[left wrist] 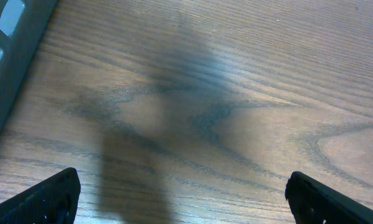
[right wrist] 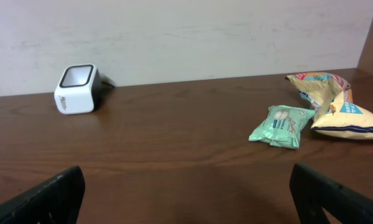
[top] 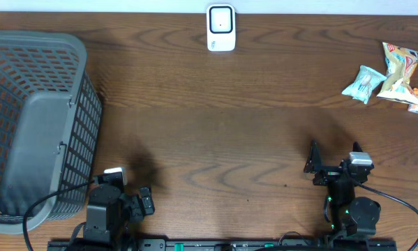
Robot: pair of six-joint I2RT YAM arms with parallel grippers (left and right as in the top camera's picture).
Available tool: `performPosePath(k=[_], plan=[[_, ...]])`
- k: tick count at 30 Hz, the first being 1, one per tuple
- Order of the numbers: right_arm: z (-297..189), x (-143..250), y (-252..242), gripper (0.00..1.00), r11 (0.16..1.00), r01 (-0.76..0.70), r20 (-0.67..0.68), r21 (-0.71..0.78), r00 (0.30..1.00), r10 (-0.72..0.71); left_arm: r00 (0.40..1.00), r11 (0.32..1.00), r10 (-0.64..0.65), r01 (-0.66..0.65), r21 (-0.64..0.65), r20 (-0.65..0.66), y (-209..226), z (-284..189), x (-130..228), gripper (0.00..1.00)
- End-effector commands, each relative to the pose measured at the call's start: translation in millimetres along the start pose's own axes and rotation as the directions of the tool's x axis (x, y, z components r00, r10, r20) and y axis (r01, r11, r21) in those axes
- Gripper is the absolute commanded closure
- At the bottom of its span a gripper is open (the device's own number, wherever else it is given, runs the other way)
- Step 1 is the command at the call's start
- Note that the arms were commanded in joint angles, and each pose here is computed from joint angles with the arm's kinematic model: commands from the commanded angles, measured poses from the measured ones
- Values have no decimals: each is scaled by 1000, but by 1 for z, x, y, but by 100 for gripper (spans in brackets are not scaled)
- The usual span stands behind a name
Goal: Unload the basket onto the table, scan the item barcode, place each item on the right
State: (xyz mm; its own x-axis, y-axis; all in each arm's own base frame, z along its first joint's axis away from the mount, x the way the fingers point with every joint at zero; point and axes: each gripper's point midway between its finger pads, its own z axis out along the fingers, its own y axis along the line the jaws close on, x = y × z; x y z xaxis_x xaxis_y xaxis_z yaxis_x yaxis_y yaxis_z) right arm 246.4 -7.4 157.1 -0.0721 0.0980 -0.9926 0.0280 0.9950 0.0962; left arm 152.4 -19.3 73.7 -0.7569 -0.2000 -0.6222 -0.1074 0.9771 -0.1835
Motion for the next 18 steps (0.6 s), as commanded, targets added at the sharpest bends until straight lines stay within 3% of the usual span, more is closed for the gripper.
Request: performPosePath(k=[1,4,8,13,18], plan=[[0,0,-2,1,1000,-5,1,8,1000,5,1000,1000,9,-9,-6,6,1,-1,-2,2],[0,0,-2,1,1000,-5,1,8,1000,5,998,1000,10,-11,13,59,-4,-2,-14,2],[0,0,-2,1,1000,-6,1,8,1000,6,959,997,-18,-4,79,282,-18,-13,-66,2],[0,0,-2,1,1000,-5,1,8,1000,5,833,994,-26,-38,104,553,-26,-46,-125,2],[0,0,-2,1,1000,-5,1,8,1000,5,719,981,157,-192,-24,677,-24,-54,-142,2]])
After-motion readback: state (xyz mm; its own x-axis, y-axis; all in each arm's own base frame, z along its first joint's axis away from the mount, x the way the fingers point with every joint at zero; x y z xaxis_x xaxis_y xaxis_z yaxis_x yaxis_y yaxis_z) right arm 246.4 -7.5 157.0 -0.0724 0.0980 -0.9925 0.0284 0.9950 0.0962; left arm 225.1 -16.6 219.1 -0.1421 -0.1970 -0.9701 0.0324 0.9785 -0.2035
